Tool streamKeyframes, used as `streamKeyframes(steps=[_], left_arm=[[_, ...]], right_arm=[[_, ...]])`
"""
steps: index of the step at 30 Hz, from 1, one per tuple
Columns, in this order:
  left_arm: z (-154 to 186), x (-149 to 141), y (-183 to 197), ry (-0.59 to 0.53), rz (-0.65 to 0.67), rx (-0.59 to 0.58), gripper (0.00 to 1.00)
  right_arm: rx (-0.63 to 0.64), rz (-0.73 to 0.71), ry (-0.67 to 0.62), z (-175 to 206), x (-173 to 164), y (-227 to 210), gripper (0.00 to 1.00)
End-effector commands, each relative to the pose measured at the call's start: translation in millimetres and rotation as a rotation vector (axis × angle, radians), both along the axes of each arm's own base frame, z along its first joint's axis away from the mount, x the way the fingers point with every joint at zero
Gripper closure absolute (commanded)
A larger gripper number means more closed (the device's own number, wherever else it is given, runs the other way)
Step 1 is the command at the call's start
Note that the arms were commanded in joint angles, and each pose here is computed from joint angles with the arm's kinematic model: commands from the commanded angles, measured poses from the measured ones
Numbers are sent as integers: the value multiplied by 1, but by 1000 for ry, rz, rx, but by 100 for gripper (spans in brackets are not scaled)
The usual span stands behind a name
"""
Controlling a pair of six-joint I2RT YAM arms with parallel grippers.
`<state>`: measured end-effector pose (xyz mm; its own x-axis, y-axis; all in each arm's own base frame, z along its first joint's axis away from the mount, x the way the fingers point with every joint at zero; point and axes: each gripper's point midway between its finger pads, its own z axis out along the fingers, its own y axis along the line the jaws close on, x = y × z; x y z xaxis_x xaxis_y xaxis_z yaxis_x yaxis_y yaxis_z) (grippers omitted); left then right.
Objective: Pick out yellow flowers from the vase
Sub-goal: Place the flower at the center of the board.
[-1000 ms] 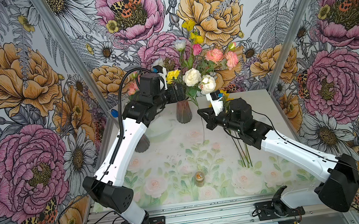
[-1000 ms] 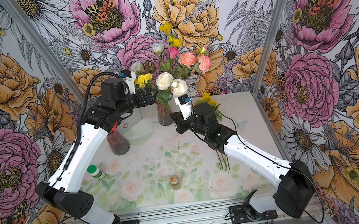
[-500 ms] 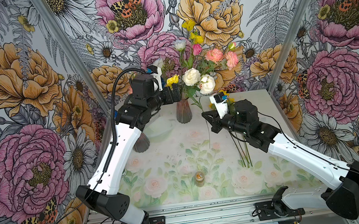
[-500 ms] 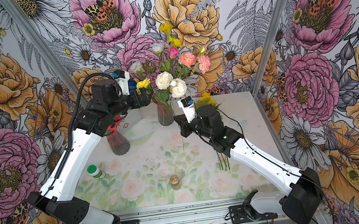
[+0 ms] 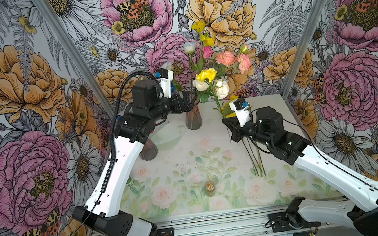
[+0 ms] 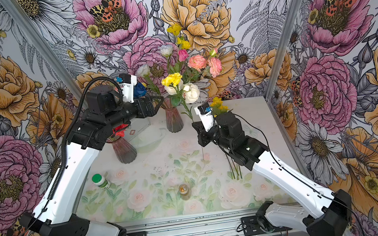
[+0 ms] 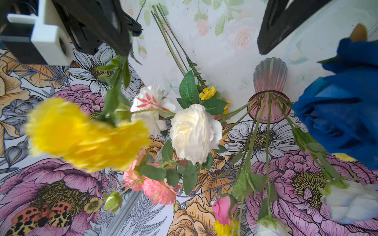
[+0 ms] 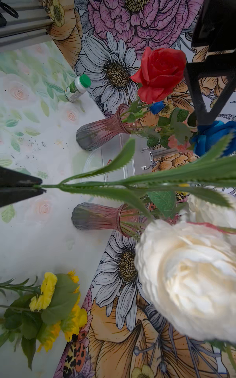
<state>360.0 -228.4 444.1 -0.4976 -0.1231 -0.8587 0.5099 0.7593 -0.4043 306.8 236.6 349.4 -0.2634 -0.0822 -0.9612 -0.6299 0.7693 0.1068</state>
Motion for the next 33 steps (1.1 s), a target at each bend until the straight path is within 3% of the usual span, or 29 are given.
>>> streamKeyframes(steps=[1,4,9,15,18,22,33], left_arm=[[1,-11,-5,-9,-44,-4,1],[-5,-14,-13,-7,-49,10,1],[-17,-8,-19,-12,19,69,1],[-57,13,-9,46,225,140,1],[-74,25,2,63,331,98,1],[-92,39,18,64,457,50,1],[-132,86,32,122,617,-18,1]], right_arm=[[36,-33,-77,37,-16,-20,100],[52,-91,-112,53,-30,-41,100],[15,-314,-126,56,-29,-93,100],[27,-539,38,7,13,-142,100],[31,-601,139,-23,37,-156,100],[18,-621,280,-67,67,-161,100],[-79,-536,561,-166,125,-142,100]])
